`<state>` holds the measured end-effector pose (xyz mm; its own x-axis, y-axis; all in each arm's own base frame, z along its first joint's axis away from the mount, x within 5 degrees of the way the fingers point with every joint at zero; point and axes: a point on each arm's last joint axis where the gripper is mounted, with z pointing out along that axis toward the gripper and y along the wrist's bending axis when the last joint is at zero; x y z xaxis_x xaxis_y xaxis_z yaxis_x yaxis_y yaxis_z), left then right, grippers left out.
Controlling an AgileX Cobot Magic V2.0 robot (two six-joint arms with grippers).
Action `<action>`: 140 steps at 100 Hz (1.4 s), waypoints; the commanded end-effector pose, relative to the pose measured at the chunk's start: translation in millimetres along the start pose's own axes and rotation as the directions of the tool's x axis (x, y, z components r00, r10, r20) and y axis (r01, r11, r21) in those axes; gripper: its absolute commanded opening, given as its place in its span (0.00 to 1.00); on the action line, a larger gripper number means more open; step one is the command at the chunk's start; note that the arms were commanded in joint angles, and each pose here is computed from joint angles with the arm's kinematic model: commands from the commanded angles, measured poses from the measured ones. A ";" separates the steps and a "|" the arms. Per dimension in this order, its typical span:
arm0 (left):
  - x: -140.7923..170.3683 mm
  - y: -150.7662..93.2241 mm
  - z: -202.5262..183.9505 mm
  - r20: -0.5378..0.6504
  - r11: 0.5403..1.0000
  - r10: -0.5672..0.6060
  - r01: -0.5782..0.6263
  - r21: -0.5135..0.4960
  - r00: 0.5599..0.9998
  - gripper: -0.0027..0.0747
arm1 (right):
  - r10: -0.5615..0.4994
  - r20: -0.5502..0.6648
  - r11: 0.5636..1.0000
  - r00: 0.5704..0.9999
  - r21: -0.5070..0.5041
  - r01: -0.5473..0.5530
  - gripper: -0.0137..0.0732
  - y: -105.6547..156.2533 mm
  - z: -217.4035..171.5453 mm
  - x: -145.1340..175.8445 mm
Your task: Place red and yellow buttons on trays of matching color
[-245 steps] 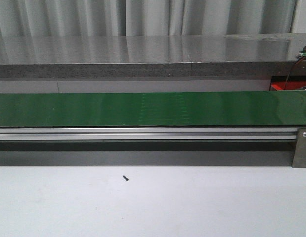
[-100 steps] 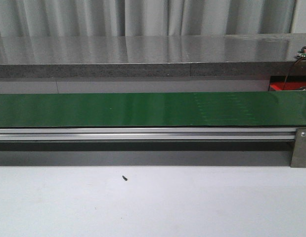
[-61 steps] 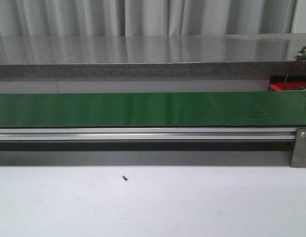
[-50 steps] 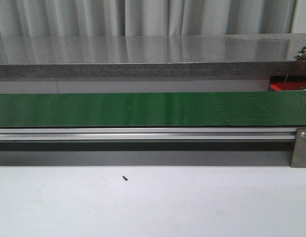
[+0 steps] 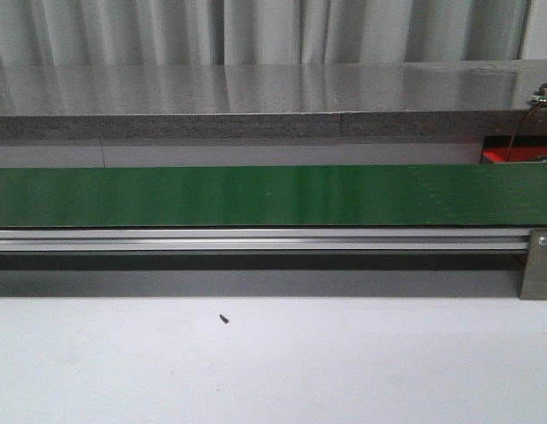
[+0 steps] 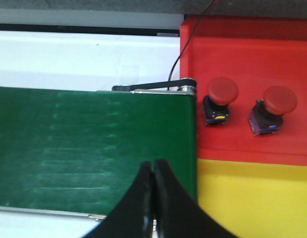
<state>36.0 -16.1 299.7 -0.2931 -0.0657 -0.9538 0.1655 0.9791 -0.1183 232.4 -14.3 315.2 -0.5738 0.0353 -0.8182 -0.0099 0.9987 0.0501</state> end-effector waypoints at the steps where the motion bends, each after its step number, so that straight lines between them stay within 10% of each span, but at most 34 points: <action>1: -14.6 -0.6 -2.6 0.102 1.000 -0.007 0.007 0.003 0.995 0.01 | -0.040 0.154 0.999 0.987 0.005 0.040 0.08 8.6 -16.7 -4.2; 96: -14.8 0.0 -1.8 0.115 1.000 -0.005 0.006 -0.002 0.993 0.01 | -0.061 0.363 0.992 0.930 -0.079 0.095 0.08 30.2 -73.5 62.0; 140: -49.9 19.4 24.6 0.027 0.979 -0.012 0.017 -0.203 1.000 0.01 | -0.061 0.363 0.992 0.930 -0.079 0.095 0.08 30.2 -73.5 62.0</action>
<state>64.6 -1.9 317.3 -0.3514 -0.0567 -0.9345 0.0053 0.9980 -0.0625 135.3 16.8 293.2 -0.3268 -0.0223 -0.9448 -0.1437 0.9893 0.0264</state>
